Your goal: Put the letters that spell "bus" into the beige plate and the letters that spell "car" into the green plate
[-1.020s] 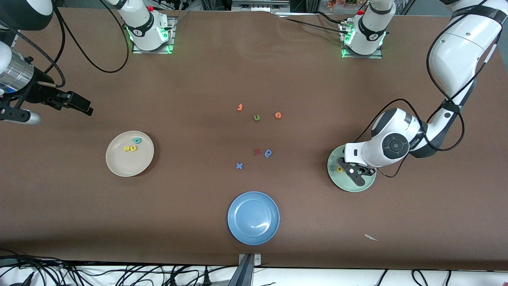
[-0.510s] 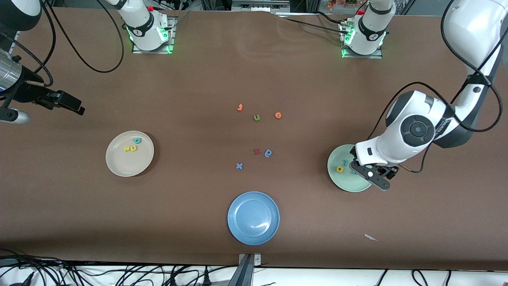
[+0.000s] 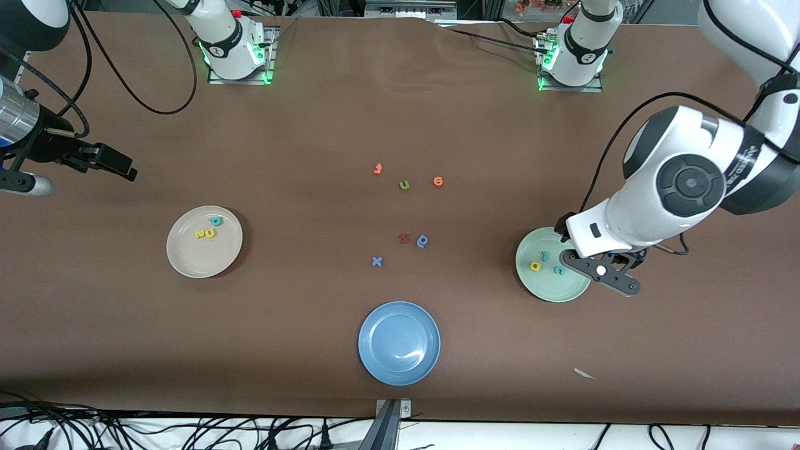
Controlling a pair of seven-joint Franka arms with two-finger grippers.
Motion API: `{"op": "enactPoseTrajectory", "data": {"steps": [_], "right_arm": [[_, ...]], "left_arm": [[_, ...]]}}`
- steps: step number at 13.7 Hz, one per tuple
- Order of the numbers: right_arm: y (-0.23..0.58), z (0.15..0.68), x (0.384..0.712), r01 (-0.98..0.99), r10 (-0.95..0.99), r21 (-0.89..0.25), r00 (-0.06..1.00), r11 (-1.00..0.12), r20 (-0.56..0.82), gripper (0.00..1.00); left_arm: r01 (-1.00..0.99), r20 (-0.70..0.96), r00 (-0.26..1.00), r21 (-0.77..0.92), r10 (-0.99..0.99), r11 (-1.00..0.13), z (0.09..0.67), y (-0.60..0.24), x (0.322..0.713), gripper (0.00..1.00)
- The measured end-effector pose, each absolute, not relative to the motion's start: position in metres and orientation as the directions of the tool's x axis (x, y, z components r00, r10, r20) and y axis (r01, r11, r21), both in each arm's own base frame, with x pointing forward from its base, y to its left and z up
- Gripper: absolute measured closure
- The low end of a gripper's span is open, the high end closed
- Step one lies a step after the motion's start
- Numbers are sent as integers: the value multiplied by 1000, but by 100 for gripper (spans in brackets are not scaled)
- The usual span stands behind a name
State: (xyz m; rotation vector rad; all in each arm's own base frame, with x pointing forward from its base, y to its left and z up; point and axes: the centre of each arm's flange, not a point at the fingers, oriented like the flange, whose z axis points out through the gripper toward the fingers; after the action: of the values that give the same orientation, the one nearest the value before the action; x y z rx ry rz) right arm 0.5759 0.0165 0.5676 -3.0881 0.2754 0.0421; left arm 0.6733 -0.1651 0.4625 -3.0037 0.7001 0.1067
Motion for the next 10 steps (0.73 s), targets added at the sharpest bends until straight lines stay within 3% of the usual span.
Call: {"op": "enactPoseTrajectory", "data": {"steps": [6,10], "right_arm": [[19,567,576,-174,-172,-37,984,-984,-36,0],[20,567,575,-172,-171,-37,985,-984,-36,0]], "left_arm": [[-358,-44,932,15,-359,-933,527,-184,645,0],[-205,-30,978,2,-205,-979,570,-137,619,0]]}}
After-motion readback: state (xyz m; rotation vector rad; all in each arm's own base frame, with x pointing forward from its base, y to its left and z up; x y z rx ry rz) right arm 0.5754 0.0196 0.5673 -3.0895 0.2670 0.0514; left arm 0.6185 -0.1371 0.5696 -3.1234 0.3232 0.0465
